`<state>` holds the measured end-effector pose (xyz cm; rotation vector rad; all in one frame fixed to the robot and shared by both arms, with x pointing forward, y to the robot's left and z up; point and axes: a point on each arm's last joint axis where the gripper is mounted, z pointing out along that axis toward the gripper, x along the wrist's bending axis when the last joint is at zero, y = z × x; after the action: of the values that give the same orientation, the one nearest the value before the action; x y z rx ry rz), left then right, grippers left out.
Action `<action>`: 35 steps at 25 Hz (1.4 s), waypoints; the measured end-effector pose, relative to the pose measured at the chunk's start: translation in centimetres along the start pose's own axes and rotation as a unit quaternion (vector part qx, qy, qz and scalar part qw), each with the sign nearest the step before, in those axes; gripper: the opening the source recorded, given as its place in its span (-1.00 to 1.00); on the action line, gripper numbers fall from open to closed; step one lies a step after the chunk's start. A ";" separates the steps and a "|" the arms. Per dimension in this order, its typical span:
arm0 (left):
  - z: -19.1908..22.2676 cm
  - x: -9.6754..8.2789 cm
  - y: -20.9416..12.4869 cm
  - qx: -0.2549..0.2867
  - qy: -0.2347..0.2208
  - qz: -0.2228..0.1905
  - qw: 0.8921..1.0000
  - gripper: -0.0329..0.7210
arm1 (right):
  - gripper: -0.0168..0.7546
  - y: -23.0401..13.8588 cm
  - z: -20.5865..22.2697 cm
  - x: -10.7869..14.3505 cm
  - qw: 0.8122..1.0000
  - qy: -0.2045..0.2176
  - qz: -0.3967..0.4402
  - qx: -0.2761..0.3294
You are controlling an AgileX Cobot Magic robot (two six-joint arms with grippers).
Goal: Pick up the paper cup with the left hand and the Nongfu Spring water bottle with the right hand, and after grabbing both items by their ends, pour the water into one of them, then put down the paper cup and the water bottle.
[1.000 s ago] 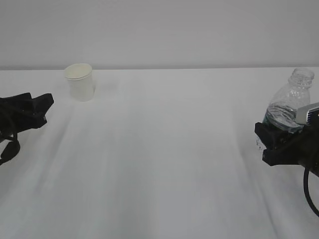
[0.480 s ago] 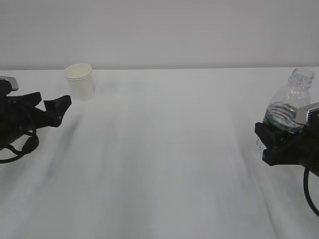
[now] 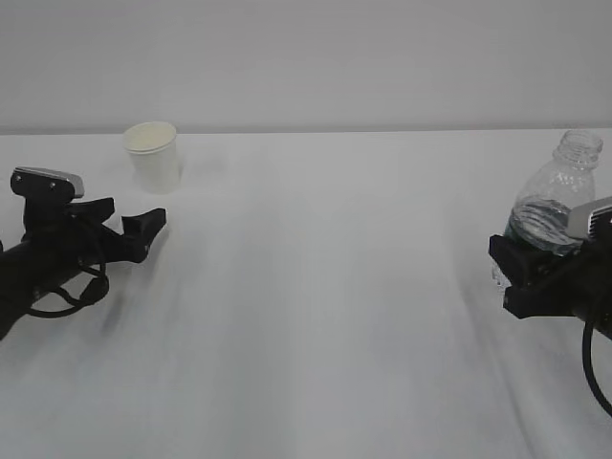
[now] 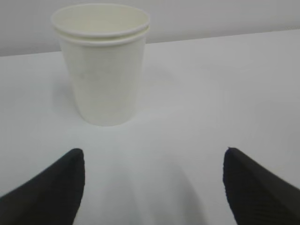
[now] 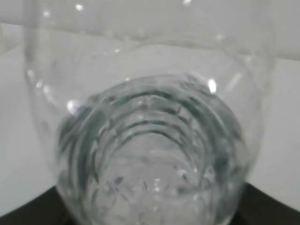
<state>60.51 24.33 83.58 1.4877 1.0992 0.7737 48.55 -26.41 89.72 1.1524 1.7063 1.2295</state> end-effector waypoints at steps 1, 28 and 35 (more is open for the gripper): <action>0.2 0.1 -0.2 0.002 0.000 0.000 1.000 0.91 | 0.09 0.0 0.0 0.0 1.000 0.000 0.000 0.000; 6.0 2.3 -1.4 -0.049 0.023 0.003 0.999 0.92 | 0.09 0.0 0.0 0.0 1.000 0.000 0.000 0.000; 6.0 2.3 -1.4 -0.048 0.018 0.005 0.999 0.81 | 0.09 0.0 0.0 0.0 1.000 0.000 0.000 0.000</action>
<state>66.43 24.19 80.73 1.4040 1.0688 0.8517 48.55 -26.41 89.72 1.1524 1.7063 1.2295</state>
